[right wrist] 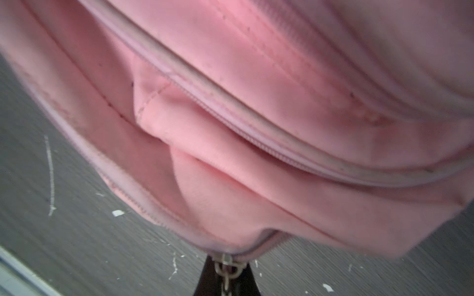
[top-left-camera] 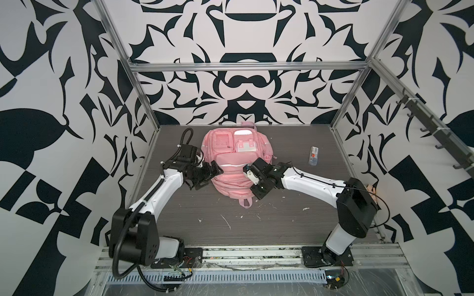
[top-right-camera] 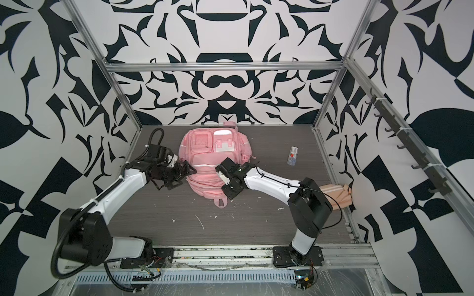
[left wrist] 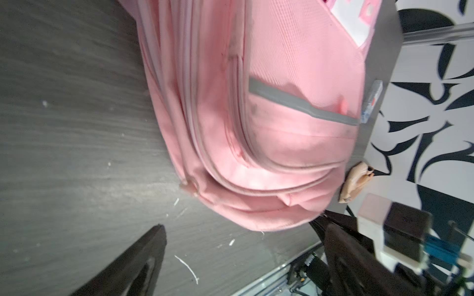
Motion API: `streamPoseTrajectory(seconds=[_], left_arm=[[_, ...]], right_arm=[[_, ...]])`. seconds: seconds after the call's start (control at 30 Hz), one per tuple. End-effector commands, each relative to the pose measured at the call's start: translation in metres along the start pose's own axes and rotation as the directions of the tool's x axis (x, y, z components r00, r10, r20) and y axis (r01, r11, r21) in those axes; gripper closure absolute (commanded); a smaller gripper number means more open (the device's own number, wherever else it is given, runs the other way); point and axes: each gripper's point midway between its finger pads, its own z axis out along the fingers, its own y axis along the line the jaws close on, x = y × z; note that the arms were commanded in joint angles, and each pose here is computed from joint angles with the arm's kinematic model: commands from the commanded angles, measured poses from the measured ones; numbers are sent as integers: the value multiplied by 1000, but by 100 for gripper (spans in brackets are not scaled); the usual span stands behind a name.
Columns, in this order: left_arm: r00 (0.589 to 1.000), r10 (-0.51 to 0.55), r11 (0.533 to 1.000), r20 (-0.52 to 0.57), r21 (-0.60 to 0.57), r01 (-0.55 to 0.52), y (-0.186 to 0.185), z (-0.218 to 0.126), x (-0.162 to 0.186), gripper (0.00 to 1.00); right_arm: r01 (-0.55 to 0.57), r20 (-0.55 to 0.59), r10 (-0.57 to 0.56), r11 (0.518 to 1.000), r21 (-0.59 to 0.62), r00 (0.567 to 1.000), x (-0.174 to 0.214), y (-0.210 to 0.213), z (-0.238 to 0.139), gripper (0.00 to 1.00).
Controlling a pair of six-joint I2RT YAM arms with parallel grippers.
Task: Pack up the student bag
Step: 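Release the backpack with the right gripper and draw it back while the left holds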
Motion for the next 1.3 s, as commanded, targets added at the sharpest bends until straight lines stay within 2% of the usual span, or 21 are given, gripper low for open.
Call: streamPoseTrajectory(seconds=[0.0, 0.17, 0.3, 0.4, 0.43, 0.57, 0.67, 0.7, 0.93, 1.13, 1.27], left_arm=[[981, -181, 979, -69, 77, 187, 3, 1, 37, 4], [959, -277, 947, -60, 153, 283, 5, 21, 40, 6], [965, -257, 948, -45, 181, 261, -9, 41, 26, 6], [962, -255, 949, -94, 165, 267, -12, 65, 29, 7], [962, -251, 951, -104, 160, 266, -13, 71, 31, 12], [961, -249, 955, -124, 136, 265, -9, 83, 34, 63], [960, -249, 955, -127, 132, 265, -7, 86, 34, 95], [960, -249, 957, -126, 124, 264, -5, 87, 34, 100], [968, -238, 965, -80, 94, 245, 4, 80, 22, 100], [974, -227, 972, -14, 68, 227, 16, 66, 8, 100], [979, -203, 979, -2, 34, 203, 23, 64, 8, 100]], right_arm=[[18, 139, 2, 990, -142, 990, -43, 37, -17, 100], [43, 144, -12, 976, -216, 990, -45, 60, -12, 100], [64, 129, -33, 969, -240, 991, -39, 73, -7, 100], [63, 130, -32, 968, -244, 991, -37, 78, -5, 100], [60, 133, -28, 968, -244, 991, -37, 79, -4, 100], [36, 120, -11, 976, -214, 993, -35, 74, -1, 100], [3, 115, 18, 983, -183, 993, -31, 67, -1, 100], [-5, 109, 24, 986, -165, 994, -28, 63, -1, 100], [-127, 21, 128, 992, -18, 992, 10, 26, 0, 100], [-305, 9, 305, 951, 54, 952, 45, -23, -15, 100], [-364, 20, 363, 929, 70, 931, 51, -51, -24, 100]])
